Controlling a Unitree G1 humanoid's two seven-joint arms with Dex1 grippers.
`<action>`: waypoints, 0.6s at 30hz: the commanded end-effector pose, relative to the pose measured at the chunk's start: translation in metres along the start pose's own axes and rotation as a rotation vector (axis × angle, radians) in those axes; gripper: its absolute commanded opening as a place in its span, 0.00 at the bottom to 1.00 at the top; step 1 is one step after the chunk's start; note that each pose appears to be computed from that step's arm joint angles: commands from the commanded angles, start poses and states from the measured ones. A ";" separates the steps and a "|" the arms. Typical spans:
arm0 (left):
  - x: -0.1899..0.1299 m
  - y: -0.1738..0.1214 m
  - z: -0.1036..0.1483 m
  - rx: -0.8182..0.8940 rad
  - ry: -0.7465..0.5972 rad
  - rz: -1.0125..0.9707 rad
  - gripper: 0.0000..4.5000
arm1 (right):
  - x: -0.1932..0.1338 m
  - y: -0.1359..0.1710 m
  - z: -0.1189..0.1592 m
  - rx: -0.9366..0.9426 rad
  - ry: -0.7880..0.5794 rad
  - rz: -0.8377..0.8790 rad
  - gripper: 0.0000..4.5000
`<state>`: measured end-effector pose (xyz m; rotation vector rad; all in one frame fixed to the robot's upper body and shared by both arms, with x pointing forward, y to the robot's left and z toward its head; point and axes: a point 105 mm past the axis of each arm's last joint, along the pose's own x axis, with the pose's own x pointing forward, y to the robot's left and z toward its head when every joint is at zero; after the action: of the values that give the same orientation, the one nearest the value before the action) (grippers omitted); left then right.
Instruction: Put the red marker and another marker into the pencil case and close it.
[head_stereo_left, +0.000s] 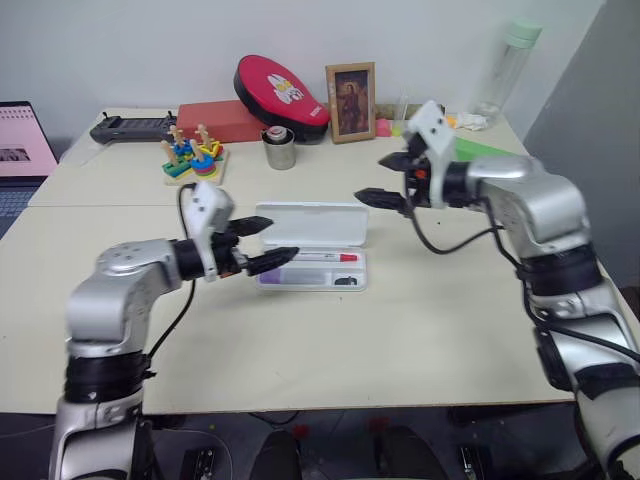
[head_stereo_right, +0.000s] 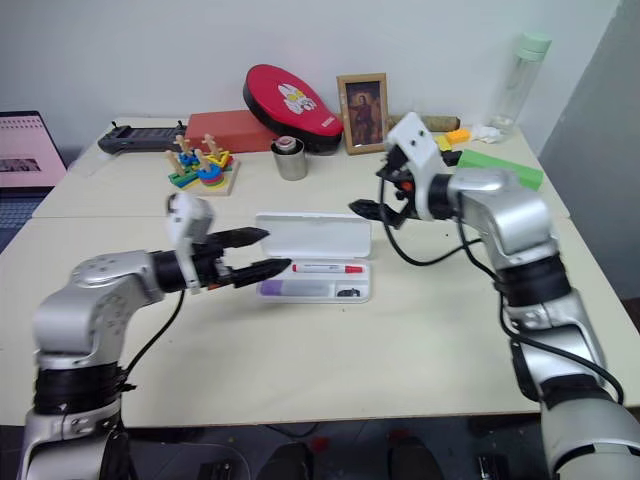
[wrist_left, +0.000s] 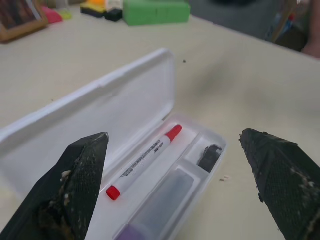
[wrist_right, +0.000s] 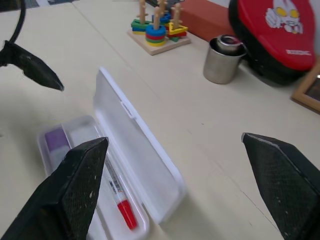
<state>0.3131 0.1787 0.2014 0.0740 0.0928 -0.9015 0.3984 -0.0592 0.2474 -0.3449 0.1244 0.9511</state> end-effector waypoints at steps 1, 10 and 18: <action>-0.030 0.005 0.026 0.046 -0.103 0.098 1.00 | 0.017 -0.008 0.012 -0.040 -0.019 -0.037 0.82; -0.047 0.011 0.022 0.023 -0.115 0.184 1.00 | 0.039 -0.012 0.013 -0.039 -0.013 -0.050 0.37; -0.050 0.012 0.027 0.016 -0.145 0.196 1.00 | 0.053 -0.016 0.003 -0.073 0.029 -0.073 0.00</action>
<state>0.2985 0.2194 0.2172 -0.0007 0.0116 -0.7170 0.4392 -0.0302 0.2198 -0.3824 0.1762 0.8868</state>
